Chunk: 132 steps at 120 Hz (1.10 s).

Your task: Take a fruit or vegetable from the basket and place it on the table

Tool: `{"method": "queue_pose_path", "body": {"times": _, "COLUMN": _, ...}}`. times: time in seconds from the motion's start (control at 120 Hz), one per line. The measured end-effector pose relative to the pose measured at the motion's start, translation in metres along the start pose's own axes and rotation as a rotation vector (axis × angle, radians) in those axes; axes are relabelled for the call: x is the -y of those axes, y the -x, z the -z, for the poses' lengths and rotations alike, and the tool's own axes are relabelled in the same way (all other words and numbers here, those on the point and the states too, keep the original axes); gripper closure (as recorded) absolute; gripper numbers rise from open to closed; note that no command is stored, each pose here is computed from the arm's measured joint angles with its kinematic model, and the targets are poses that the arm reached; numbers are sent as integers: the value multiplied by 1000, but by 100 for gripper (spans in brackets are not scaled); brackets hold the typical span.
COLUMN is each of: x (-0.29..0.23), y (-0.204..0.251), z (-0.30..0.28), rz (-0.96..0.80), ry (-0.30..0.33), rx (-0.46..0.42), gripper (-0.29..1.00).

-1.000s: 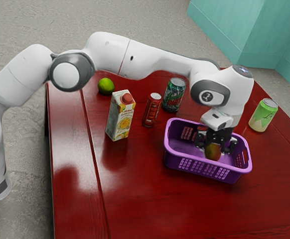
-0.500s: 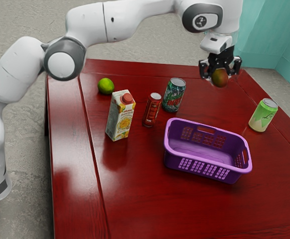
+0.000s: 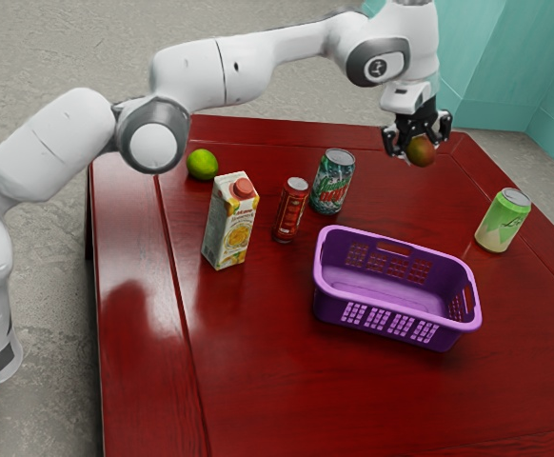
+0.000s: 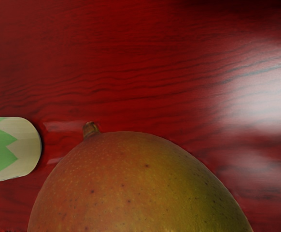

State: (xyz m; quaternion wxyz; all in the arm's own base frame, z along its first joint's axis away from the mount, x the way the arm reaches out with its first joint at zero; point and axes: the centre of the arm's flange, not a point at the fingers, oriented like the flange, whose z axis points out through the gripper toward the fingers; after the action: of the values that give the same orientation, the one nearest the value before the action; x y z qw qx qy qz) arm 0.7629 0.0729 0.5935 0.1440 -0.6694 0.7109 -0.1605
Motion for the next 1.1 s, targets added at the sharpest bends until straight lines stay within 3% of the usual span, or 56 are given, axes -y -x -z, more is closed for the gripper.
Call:
{"method": "queue_pose_path", "body": {"times": 0.325, "x": -10, "y": 5, "z": -123, "rz": -49, "ry": -39, "rx": 13, "gripper": 50}}
{"method": "queue_pose_path", "body": {"times": 0.55, "x": -7, "y": 4, "z": -132, "rz": -64, "ry": -102, "rx": 14, "gripper": 50}}
{"method": "queue_pose_path", "body": {"times": 0.742, "x": -10, "y": 6, "z": -142, "rz": -71, "ry": -104, "rx": 20, "gripper": 50}}
{"method": "queue_pose_path", "body": {"times": 0.842, "x": -13, "y": 5, "z": -148, "rz": -78, "ry": -96, "rx": 24, "gripper": 26}}
{"method": "queue_pose_path", "body": {"times": 0.95, "x": -12, "y": 6, "z": -148, "rz": -80, "ry": -101, "rx": 29, "gripper": 12}}
{"method": "queue_pose_path", "body": {"times": 1.017, "x": 0, "y": -19, "z": -115, "rz": -107, "ry": -144, "rx": 24, "gripper": 7}}
{"method": "queue_pose_path", "body": {"times": 1.05, "x": 14, "y": -56, "z": -42, "rz": -139, "ry": -203, "rx": 22, "gripper": 6}}
{"method": "queue_pose_path", "body": {"times": 1.1, "x": -7, "y": -140, "z": 86, "rz": -189, "ry": -195, "rx": 83, "gripper": 4}}
